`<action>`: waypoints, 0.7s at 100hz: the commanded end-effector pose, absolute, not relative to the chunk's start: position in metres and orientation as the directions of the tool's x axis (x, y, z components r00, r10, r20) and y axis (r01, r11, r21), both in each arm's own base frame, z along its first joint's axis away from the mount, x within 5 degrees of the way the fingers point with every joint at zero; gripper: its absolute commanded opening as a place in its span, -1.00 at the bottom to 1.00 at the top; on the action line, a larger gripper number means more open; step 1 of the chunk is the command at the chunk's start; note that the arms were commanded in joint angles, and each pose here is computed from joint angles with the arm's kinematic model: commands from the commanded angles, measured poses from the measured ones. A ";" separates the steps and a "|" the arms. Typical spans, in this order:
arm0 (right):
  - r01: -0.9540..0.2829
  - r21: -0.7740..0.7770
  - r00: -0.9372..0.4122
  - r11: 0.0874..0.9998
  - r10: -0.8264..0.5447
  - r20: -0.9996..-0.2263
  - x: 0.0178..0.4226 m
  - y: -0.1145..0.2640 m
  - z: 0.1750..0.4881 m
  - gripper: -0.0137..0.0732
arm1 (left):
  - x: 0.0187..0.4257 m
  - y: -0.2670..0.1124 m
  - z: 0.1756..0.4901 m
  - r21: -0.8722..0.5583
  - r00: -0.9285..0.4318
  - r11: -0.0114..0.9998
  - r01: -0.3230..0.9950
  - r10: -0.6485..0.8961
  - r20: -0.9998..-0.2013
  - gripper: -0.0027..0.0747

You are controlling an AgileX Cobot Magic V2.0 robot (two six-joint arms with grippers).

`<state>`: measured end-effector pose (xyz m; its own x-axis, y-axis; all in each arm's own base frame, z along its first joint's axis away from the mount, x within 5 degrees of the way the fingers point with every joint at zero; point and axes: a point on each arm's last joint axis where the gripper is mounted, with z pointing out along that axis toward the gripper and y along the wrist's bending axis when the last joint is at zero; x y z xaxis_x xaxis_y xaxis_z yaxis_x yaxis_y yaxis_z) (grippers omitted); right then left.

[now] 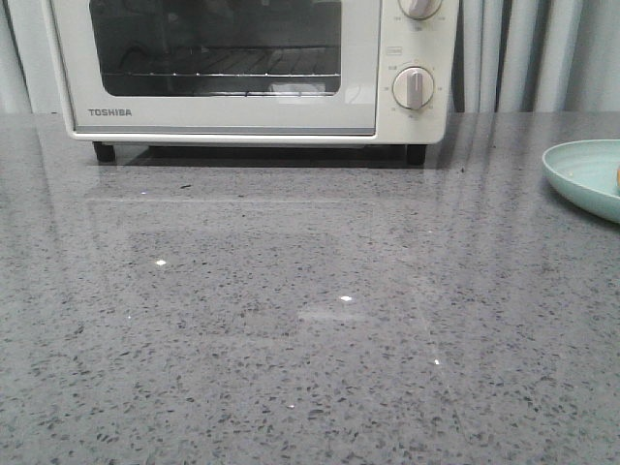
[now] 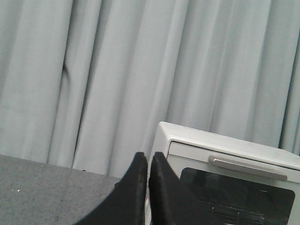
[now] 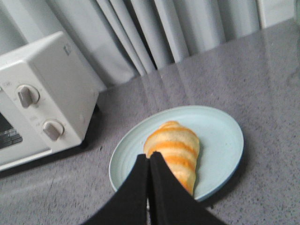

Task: Put bread in oven

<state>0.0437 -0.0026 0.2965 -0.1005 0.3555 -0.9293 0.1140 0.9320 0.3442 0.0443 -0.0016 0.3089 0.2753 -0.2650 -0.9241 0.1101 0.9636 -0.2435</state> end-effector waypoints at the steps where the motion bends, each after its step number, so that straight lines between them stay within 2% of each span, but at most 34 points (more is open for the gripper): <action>1: 0.076 0.300 -0.085 0.951 0.306 -0.948 0.049 0.000 0.324 -0.84 | 0.047 -0.004 0.338 -0.223 0.316 0.962 0.155 -0.262 -0.912 -0.99; 26: 0.075 0.270 -0.270 0.960 0.280 -0.921 0.064 0.002 0.356 -0.84 | 0.073 -0.014 0.374 -0.230 0.208 0.943 0.239 -0.281 -0.937 -0.99; 70: 0.059 0.228 -0.370 0.972 0.234 -0.899 0.074 0.004 0.394 -0.84 | 0.144 -0.055 0.413 -0.234 0.042 0.895 0.380 -0.269 -0.962 -0.99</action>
